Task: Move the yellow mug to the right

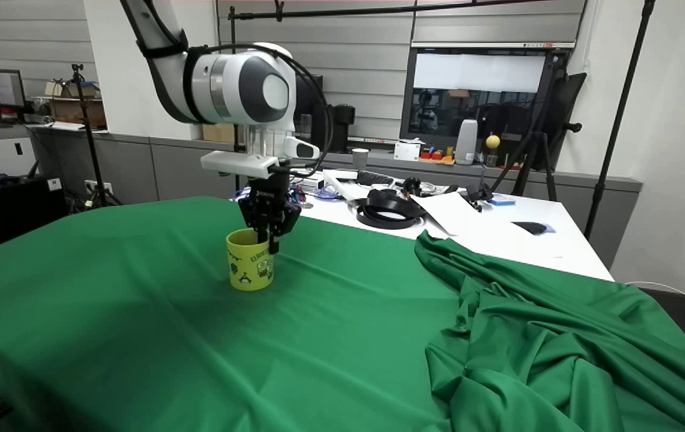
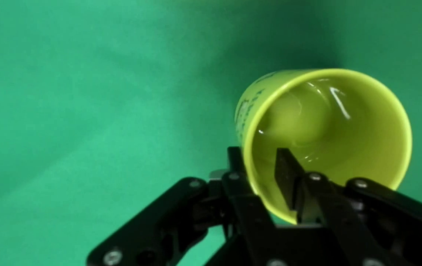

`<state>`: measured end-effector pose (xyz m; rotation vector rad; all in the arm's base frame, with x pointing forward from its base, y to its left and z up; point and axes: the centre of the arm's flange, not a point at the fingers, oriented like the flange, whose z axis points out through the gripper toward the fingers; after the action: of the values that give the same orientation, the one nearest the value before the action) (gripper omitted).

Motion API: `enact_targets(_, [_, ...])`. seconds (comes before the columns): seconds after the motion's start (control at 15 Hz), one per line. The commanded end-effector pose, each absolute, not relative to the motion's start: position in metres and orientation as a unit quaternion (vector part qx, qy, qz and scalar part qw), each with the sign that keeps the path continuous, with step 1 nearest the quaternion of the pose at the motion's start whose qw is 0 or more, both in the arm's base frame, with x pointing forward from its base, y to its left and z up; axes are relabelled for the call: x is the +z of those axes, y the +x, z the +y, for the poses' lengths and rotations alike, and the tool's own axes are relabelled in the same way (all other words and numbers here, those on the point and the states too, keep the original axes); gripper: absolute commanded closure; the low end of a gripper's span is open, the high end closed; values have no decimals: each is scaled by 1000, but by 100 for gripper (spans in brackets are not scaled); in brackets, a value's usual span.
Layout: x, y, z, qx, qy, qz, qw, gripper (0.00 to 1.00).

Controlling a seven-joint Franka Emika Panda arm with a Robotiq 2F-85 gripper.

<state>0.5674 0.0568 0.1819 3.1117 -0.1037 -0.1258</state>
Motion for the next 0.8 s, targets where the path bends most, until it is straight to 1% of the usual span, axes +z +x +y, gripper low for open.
enact_targets(0.0, [194,568,54,-44,998,-42,2,99])
enact_targets(0.13, [197,566,51,-48,998,-42,-2,100])
enact_targets(0.2, [200,564,48,-48,998,-42,-1,98])
enact_targets(0.4, [213,559,37,-42,998,-52,6,98])
enact_targets(0.73, [256,544,-2,-9,996,-90,16,98])
